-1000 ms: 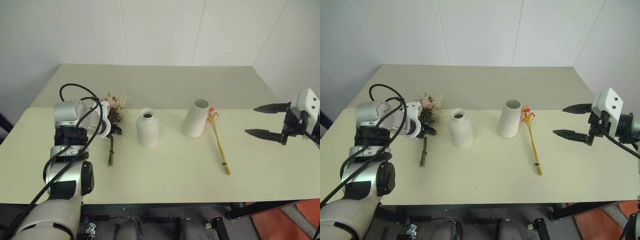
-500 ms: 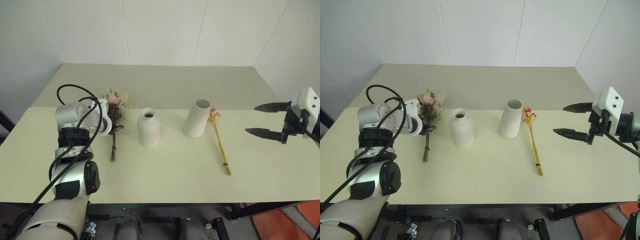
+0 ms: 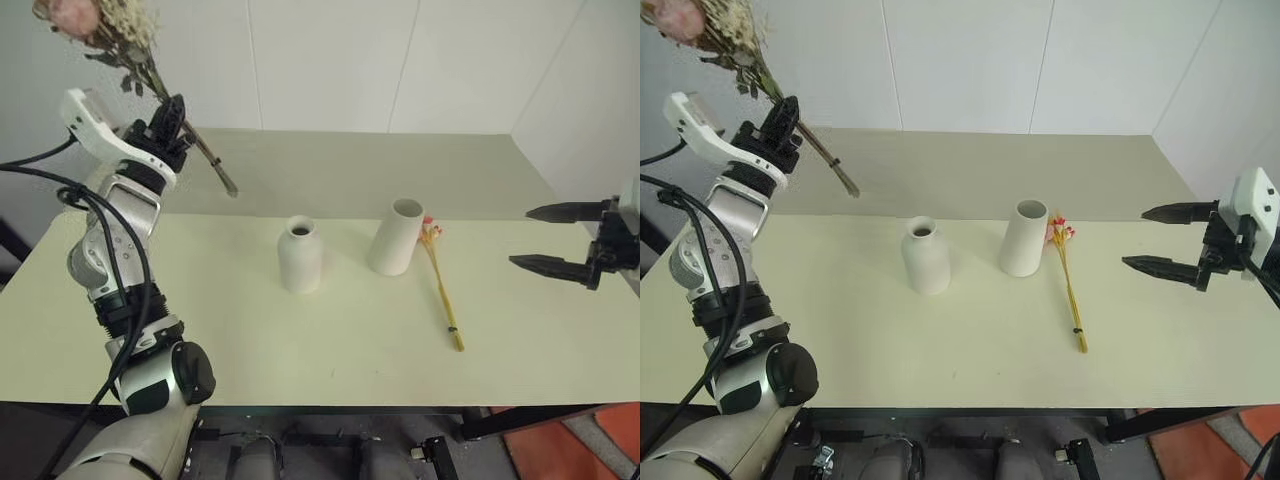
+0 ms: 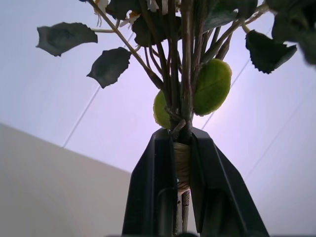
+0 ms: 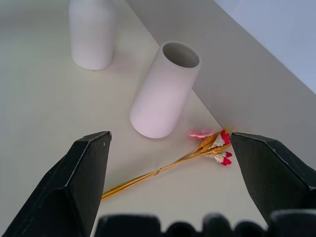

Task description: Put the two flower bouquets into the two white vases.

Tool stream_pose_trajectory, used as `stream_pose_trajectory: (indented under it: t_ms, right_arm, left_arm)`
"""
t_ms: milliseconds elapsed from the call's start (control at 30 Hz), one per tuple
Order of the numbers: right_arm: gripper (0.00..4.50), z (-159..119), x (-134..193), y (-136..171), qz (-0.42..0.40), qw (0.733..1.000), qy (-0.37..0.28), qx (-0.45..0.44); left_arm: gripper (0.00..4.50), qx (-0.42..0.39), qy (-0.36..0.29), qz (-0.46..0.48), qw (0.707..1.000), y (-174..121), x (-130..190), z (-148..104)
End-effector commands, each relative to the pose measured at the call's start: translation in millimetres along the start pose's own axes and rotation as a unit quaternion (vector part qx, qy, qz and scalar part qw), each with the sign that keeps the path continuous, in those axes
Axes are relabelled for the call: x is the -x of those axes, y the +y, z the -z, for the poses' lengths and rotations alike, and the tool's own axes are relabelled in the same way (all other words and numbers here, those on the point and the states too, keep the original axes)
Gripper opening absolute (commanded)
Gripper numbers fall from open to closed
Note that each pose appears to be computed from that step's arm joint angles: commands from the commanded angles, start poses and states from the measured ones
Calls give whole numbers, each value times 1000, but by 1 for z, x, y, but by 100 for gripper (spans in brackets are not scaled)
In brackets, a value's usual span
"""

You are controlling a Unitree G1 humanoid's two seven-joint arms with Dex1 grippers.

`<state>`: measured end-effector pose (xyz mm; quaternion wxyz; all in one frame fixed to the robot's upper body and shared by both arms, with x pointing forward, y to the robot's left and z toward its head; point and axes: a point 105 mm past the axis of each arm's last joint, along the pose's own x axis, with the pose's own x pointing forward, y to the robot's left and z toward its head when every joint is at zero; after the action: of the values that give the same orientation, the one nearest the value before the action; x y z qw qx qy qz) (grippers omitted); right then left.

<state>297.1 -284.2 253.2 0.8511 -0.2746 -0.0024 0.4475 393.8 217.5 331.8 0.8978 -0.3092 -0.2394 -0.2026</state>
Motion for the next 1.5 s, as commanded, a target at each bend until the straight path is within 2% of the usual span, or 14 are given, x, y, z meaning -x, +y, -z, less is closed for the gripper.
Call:
stream_pose_trajectory:
  t_ms: [33, 100, 200, 433, 1000, 1100, 1500]
  right_arm:
    - [450, -14, 4, 1, 9, 999, -30, 26]
    - [450, -11, 0, 4, 10, 999, -29, 24]
    - [450, -8, -3, 7, 9, 999, -31, 25]
    - [450, -10, -2, 13, 20, 999, -38, 26]
    - [450, -6, -6, 15, 24, 999, -40, 21]
    - [450, -7, -8, 13, 22, 999, -44, 21]
    - [450, -6, -8, 12, 25, 999, -42, 23]
  left_arm:
    - [11, 28, -25, 107, 993, -37, -11, -7]
    - [11, 63, -25, 131, 989, -39, -12, 1]
    - [11, 72, -7, 175, 982, -47, -14, 18]
    - [11, 63, 61, 242, 966, -63, -20, 53]
    - [11, 5, 115, 282, 952, -64, -1, 69]
    - [11, -40, 146, 293, 944, -65, 6, 83]
    - [11, -93, 207, 313, 922, -63, 25, 112]
